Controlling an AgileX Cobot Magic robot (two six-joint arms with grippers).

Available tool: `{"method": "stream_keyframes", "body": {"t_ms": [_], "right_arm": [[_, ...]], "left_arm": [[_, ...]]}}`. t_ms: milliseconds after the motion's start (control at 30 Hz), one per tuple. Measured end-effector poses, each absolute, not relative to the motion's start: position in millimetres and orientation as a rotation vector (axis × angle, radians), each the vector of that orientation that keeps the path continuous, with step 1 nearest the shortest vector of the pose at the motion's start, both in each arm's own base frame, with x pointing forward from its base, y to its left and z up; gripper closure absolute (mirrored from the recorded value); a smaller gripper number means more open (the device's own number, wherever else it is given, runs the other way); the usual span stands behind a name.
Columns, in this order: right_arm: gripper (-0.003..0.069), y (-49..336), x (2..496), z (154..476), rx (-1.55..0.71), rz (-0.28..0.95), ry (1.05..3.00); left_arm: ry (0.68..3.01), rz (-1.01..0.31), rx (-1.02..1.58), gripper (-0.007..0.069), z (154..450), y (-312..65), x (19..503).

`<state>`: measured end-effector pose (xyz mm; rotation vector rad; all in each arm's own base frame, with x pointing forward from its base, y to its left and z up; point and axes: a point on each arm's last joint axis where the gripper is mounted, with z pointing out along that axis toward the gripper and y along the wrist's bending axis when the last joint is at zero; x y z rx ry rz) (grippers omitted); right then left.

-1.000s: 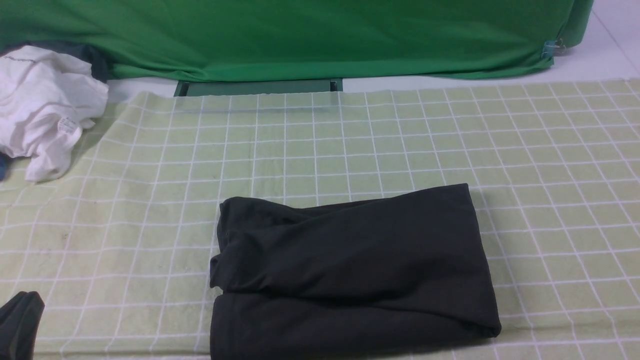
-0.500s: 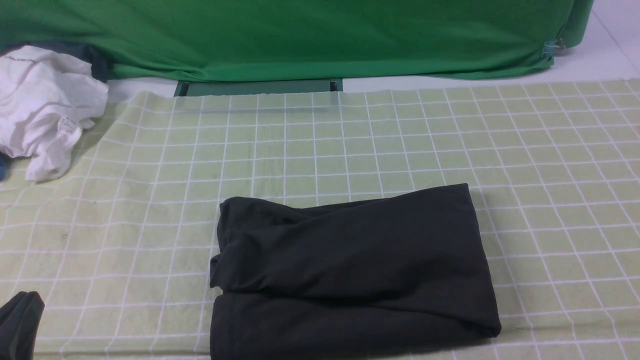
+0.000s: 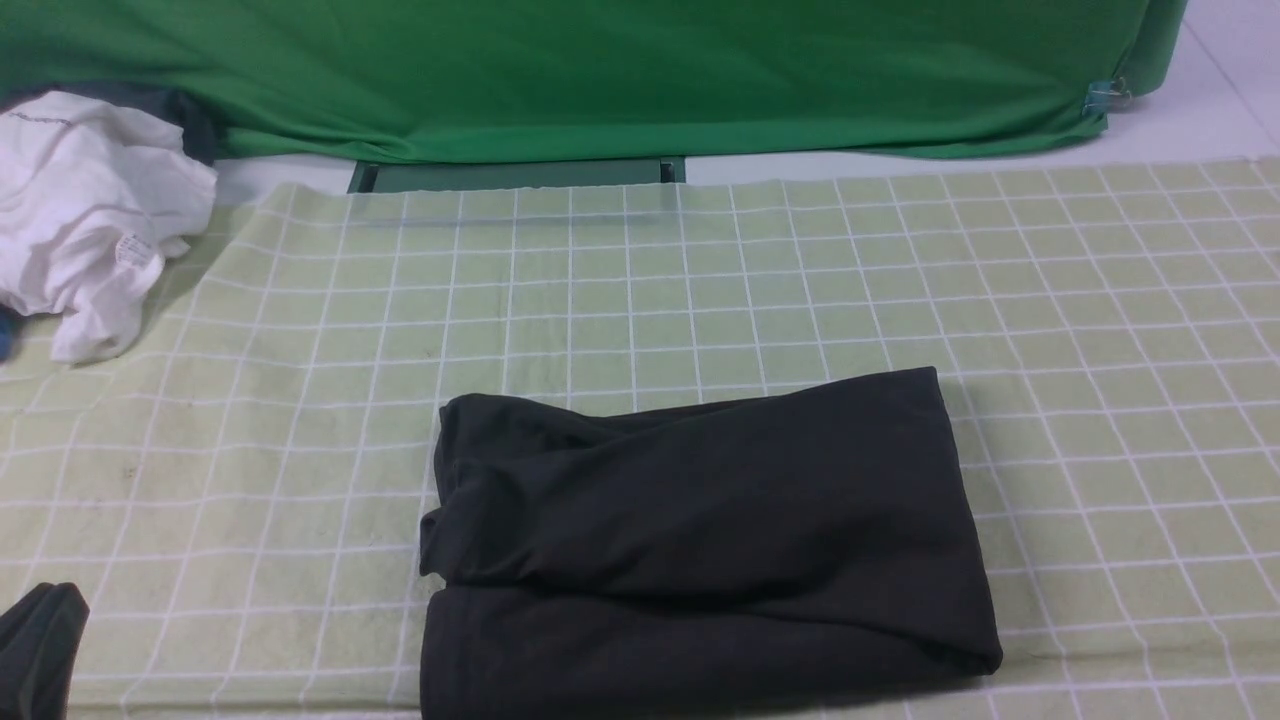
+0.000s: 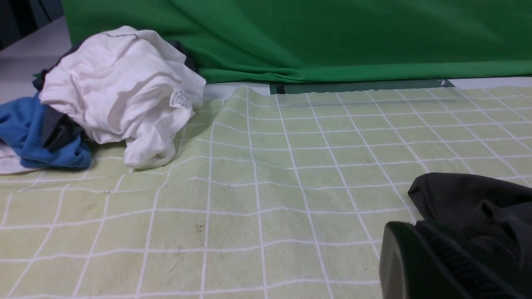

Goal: Fold a long-sleeved shirt over a green coffee tablecloth.

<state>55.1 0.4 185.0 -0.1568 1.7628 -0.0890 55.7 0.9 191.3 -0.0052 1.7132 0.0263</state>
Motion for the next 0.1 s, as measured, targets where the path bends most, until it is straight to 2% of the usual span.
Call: {"method": "stream_keyframes", "body": {"t_ms": [100], "right_arm": [[0.0417,0.4,55.1,185.0,-0.157,-0.089,1.763]], "left_arm": [[1.713,0.03,-0.001,0.0609,191.3,0.9,55.7]]}}
